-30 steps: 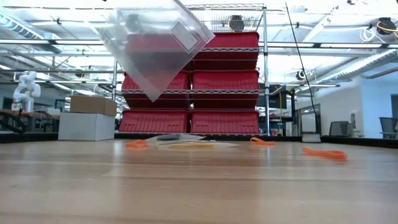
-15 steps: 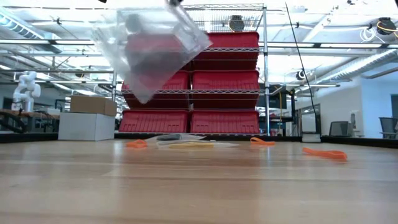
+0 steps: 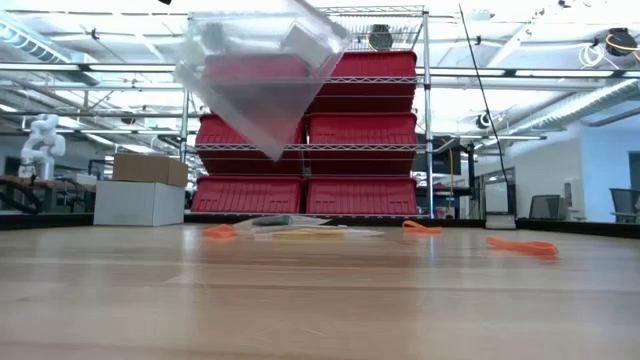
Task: Sort rubber bands
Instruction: Open the bottom left transparent zip bag
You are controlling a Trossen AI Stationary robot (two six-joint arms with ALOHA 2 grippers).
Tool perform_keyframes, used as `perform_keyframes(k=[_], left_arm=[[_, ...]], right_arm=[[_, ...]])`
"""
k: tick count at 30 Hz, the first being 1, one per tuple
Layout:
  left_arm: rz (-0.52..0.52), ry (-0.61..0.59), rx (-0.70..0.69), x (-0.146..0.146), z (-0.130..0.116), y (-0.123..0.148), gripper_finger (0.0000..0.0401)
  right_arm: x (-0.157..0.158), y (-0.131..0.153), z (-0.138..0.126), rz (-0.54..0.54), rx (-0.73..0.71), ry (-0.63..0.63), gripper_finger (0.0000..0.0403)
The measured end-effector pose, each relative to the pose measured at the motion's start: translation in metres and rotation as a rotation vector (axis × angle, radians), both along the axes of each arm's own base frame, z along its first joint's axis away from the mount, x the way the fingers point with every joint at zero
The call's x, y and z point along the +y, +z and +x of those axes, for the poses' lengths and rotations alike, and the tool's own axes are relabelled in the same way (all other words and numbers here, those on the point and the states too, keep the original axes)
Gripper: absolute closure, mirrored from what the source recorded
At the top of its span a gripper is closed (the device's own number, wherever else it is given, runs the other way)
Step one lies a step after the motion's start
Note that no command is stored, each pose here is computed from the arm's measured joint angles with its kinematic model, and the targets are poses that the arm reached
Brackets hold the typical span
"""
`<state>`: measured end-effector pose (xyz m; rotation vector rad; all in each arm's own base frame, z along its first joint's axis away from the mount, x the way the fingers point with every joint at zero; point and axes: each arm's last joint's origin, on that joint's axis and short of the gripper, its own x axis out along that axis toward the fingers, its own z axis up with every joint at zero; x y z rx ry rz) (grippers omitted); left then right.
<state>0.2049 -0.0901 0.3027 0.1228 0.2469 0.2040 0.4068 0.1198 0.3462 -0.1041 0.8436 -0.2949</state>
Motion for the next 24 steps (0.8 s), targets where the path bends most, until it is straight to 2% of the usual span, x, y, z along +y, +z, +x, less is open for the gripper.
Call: perform_keyframes(k=[17, 20, 24], left_arm=[[-0.011, 0.006, 0.016, -0.002, 0.004, -0.005, 0.0401], [-0.007, 0.006, 0.023, -0.002, 0.004, -0.006, 0.0401], [-0.006, 0.002, 0.024, -0.004, 0.004, -0.006, 0.0401]], right_arm=[[-0.022, 0.004, 0.014, -0.027, -0.065, -0.003, 0.0403], [-0.023, -0.004, 0.018, -0.053, -0.028, 0.018, 0.0403], [-0.018, -0.03, 0.019, -0.081, 0.045, 0.04, 0.0403]])
